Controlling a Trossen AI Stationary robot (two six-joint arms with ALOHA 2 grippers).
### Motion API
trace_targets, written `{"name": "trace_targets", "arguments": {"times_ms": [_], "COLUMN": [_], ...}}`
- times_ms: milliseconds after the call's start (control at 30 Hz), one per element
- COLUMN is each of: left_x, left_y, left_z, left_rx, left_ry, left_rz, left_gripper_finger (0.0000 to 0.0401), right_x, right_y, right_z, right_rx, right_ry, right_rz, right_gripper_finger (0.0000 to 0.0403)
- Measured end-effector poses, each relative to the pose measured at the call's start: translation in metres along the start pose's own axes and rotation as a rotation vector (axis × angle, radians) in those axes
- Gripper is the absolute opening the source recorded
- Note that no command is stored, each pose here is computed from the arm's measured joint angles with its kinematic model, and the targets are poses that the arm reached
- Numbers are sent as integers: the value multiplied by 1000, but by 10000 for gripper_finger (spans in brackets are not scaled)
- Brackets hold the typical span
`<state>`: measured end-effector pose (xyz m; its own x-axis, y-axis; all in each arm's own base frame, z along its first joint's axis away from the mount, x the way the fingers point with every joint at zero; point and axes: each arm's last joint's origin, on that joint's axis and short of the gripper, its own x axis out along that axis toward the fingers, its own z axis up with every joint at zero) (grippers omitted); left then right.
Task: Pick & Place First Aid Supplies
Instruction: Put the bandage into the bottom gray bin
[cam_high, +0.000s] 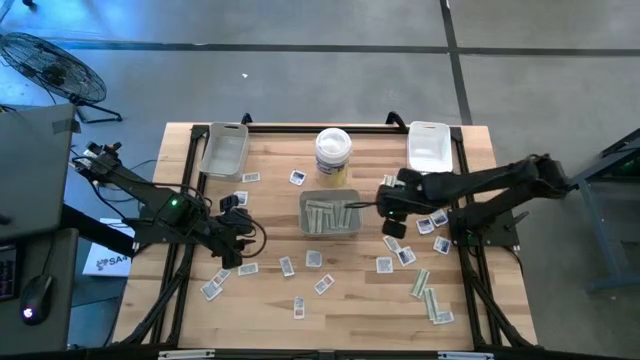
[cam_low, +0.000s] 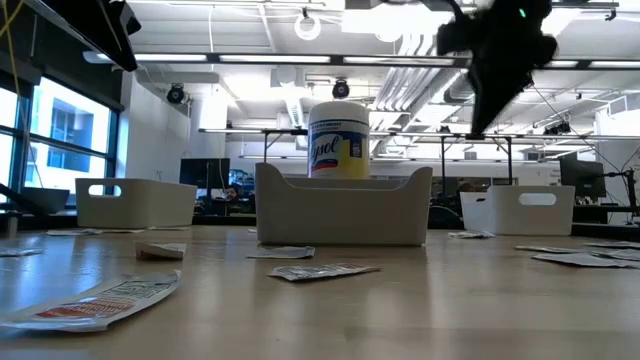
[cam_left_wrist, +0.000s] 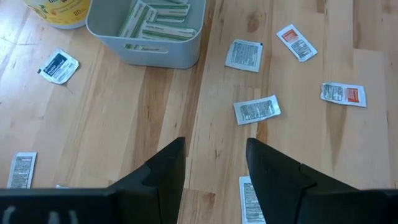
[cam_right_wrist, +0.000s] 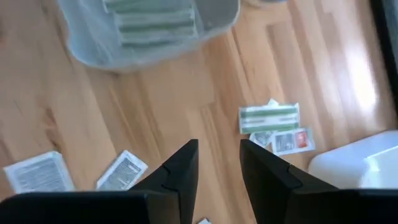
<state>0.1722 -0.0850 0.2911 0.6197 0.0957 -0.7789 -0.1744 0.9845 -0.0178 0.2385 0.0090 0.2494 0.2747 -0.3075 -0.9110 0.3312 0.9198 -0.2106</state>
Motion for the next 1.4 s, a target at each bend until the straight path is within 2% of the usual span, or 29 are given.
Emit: {"name": "trace_targets", "arguments": {"times_ms": [167, 300, 433, 600, 800, 1167, 1400], "left_x": [0, 0, 0, 0, 0, 0, 0], "left_y": [0, 0, 0, 0, 0, 0, 0], "left_z": [0, 0, 0, 0, 0, 0, 0], "left_rx": [0, 0, 0, 0, 0, 0, 0], "left_ry": [0, 0, 0, 0, 0, 0, 0], "left_rz": [0, 0, 0, 0, 0, 0, 0], "left_gripper_finger": [166, 166, 166, 166, 166, 166, 166], "right_x": [49, 80, 96, 108, 119, 132, 135], "right_y": [-10, -26, -43, -56, -65, -63, -63], "right_z": [-26, -35, -41, -45, -54, -71, -77], "right_rx": [-66, -57, -14, 19, 38, 28, 29], "right_ry": [-71, -96, -108, -151, -188, -215, -207], "right_rz": [-3, -13, 13, 85, 91, 135, 114], "right_gripper_finger": [112, 112, 112, 112, 112, 112, 107]}}
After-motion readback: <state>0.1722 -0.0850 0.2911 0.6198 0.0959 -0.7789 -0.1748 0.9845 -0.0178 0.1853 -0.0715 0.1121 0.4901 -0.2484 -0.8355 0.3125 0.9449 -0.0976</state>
